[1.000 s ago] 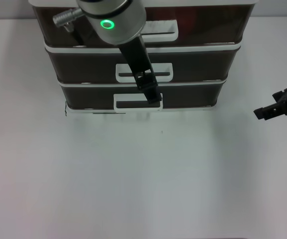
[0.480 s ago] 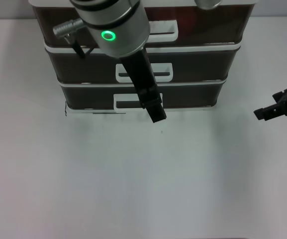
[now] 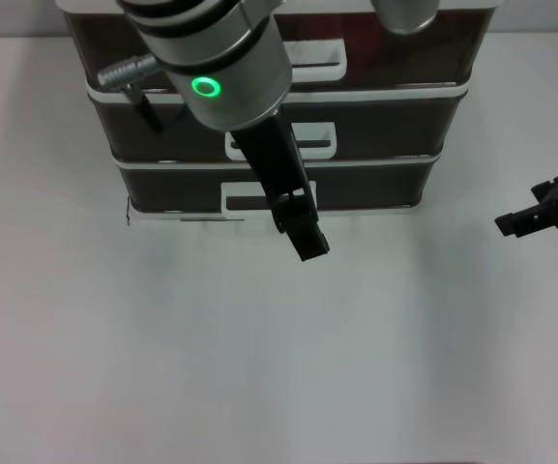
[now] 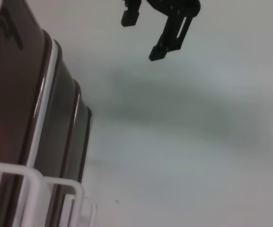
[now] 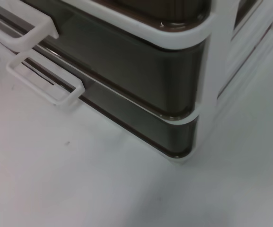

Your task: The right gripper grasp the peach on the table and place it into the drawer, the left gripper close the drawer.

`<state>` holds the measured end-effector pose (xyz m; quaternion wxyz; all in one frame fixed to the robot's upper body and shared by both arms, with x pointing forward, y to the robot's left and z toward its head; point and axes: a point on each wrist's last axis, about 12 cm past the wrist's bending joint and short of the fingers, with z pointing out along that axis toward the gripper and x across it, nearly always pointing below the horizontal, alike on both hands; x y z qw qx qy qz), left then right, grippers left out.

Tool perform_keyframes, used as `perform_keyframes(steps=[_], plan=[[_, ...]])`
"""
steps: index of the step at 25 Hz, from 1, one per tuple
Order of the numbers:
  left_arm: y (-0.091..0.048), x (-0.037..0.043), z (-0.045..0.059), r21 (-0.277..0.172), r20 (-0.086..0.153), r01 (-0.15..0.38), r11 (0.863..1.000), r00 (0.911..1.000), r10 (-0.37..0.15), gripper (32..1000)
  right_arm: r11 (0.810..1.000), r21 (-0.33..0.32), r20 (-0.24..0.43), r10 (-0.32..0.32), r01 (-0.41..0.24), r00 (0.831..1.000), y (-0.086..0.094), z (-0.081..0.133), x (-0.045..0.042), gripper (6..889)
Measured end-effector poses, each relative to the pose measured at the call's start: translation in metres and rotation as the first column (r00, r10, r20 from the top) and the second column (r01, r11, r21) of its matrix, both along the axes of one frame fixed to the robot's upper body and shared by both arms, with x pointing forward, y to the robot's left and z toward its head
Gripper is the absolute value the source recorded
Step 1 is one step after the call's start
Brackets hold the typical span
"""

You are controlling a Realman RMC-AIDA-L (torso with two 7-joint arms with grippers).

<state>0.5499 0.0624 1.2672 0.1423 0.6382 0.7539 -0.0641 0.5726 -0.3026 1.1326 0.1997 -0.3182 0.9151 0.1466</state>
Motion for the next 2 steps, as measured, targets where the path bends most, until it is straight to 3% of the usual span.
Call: perform_keyframes(steps=[2], plan=[[0.0010,-0.0010,0.0000,0.001,-0.002,-0.002,1.000,1.0000,0.002,817,1.000,0.001,-0.001,-0.002,0.002,1.000,-0.0006,-0.0002,-0.0004,772]])
